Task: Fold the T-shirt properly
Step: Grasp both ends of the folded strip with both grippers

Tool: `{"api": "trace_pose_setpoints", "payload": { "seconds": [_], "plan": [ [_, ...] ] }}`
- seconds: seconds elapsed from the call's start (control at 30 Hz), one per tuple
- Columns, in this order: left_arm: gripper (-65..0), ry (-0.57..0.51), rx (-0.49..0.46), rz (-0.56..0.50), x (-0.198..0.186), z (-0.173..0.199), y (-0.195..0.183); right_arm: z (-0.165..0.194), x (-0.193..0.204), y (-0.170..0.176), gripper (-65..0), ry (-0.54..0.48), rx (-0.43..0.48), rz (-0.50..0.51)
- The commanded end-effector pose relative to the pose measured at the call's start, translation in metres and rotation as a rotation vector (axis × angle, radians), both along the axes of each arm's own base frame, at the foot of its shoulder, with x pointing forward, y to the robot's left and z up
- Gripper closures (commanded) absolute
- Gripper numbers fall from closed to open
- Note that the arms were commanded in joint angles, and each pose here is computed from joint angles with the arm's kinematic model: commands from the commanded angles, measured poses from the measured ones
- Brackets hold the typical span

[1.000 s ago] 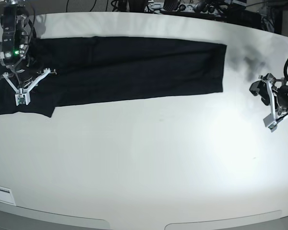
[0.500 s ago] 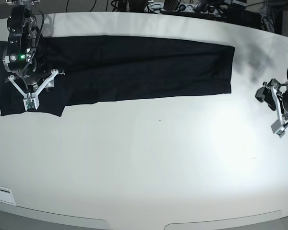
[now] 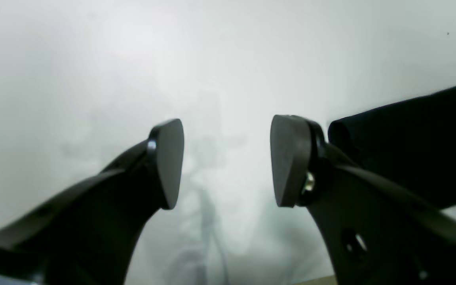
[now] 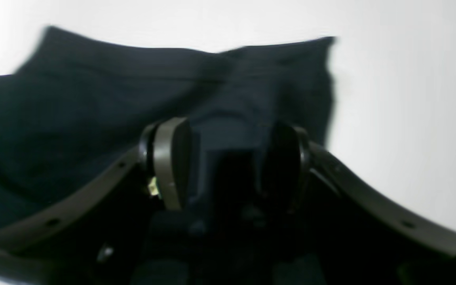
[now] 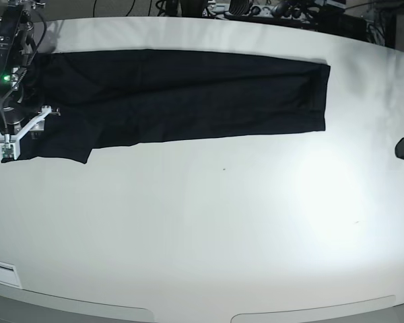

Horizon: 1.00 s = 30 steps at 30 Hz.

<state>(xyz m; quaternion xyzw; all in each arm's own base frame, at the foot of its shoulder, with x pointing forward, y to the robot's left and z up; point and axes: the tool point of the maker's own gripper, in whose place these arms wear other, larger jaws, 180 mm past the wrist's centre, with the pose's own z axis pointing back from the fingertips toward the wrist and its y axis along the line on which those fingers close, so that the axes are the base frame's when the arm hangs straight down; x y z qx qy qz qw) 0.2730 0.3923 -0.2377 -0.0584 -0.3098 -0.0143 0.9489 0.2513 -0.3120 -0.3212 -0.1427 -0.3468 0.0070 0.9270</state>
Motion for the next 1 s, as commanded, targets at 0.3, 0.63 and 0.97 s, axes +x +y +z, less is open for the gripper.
{"api": "trace_pose_setpoints", "payload": {
  "seconds": [0.3,0.63,0.97],
  "plan": [
    [-36.4,0.13,-0.211,0.081,-0.072,-0.08,-0.036,0.038,-0.013,-0.054,-35.1,-0.093,-0.011,-0.121],
    [-42.2,0.154,-0.305,0.063,-0.088,-0.12,-0.079,0.041,-0.024,-0.062,-35.0,-0.087,0.009,-0.126],
    [-42.2,0.114,-0.468,0.04,-0.081,-0.124,-0.121,0.039,-0.027,-0.063,-35.0,-0.075,0.0,-0.126]
  ]
}}
